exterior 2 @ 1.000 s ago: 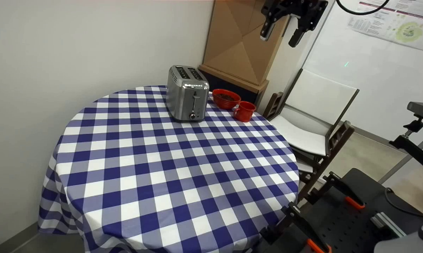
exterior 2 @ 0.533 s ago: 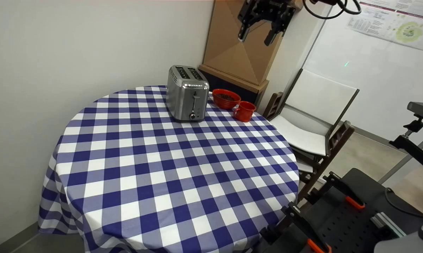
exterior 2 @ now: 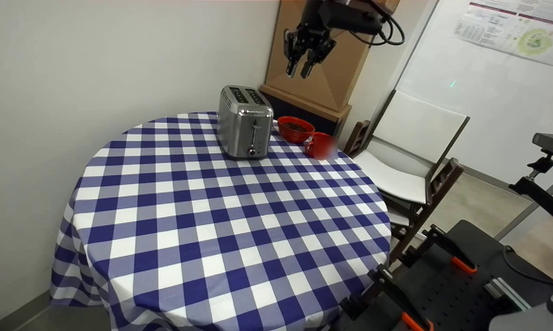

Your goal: Turn the toaster on

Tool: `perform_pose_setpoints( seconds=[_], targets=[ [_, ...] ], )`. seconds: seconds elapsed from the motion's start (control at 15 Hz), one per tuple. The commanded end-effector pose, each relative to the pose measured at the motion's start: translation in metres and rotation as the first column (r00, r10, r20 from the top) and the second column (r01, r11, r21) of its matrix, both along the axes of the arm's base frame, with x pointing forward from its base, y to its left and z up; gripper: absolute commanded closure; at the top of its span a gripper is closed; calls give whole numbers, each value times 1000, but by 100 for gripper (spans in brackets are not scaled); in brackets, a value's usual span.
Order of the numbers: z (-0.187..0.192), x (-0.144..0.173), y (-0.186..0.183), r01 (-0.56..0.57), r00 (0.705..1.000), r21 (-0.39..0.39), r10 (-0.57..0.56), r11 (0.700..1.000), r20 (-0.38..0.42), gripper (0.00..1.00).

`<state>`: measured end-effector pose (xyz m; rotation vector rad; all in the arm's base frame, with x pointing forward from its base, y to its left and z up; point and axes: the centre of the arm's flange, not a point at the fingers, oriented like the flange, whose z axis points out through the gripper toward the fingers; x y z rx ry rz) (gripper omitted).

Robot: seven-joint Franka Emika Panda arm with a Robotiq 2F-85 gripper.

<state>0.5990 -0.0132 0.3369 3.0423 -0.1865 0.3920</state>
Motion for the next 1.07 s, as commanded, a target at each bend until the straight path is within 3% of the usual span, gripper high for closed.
perform_pose_setpoints(
  seconds=[0.0,0.13,1.0],
  targets=[
    [-28,53,2,-4,1000,-15,4,1000,19,88],
    [-46,68,6,0,1000,-22,0,1000,18,99],
    [-138,127,29,-27,999,-47,26,999,-28,100]
  ],
)
